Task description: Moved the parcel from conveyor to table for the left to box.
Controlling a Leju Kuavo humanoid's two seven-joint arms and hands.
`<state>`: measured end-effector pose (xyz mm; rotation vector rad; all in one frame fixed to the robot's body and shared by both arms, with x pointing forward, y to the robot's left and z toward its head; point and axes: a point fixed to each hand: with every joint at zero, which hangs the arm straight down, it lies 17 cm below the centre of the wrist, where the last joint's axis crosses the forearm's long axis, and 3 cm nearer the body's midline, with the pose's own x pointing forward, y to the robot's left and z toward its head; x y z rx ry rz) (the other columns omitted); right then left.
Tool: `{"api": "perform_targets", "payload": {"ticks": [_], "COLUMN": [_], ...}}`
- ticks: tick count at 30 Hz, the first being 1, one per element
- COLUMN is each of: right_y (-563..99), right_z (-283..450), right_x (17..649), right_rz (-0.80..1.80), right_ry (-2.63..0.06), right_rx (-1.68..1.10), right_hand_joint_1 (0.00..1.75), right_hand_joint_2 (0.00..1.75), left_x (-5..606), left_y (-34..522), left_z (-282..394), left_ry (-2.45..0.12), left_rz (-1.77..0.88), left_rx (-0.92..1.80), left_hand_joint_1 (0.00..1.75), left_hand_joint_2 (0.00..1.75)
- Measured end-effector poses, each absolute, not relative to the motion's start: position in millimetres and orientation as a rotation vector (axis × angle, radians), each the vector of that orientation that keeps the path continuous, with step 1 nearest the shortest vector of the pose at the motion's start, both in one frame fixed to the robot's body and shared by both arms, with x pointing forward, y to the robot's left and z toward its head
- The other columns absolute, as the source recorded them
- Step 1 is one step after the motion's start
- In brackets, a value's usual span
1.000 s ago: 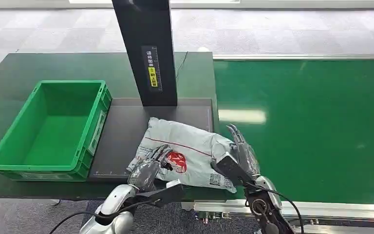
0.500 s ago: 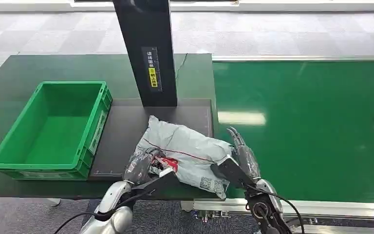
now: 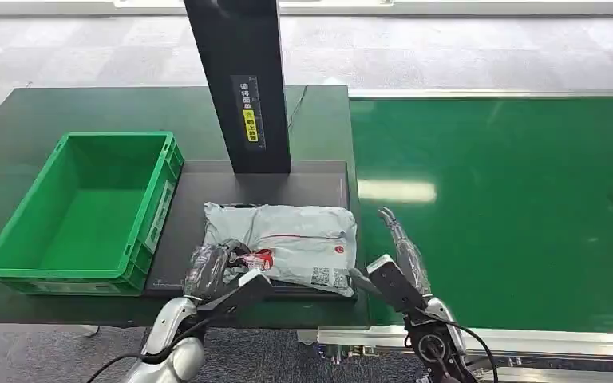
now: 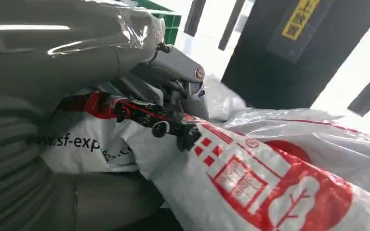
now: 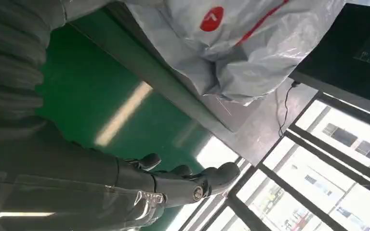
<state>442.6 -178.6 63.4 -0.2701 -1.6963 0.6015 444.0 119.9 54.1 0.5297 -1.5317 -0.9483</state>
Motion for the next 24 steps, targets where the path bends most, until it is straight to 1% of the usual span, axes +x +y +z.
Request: {"api": "perform_targets", "payload": {"ticks": [2, 6, 10, 16, 20, 24], "right_y": [-181, -186, -193, -192, -186, -178], "right_z": [67, 77, 86, 87, 86, 85], "right_x": [442, 442, 443, 439, 435, 427], "right_rz": [0.583, 0.533, 0.472, 0.429, 0.422, 0.414], "right_ry": [-1.709, -1.742, -1.766, -1.772, -1.775, -1.773], "right_rx": [-0.27, -0.265, -0.265, -0.244, -0.228, -0.197], "right_hand_joint_1": [0.0, 0.0, 0.0, 0.0, 0.0, 0.0], "right_hand_joint_2": [1.75, 1.75, 1.75, 1.75, 1.75, 1.75], "left_x": [445, 444, 435, 416, 411, 426], "left_y": [120, 118, 125, 134, 142, 165], "left_z": [71, 128, 191, 259, 280, 285], "left_ry": [-1.618, -1.861, -2.087, -2.309, -2.351, -2.276], "left_rz": [-0.9, -0.812, -0.721, -0.659, -0.662, -0.636], "left_rx": [0.532, 0.586, 0.699, 0.852, 0.934, 1.03], "left_hand_joint_1": [1.75, 1.75, 1.75, 1.75, 1.75, 1.75], "left_hand_joint_2": [1.75, 1.75, 1.75, 1.75, 1.75, 1.75]}}
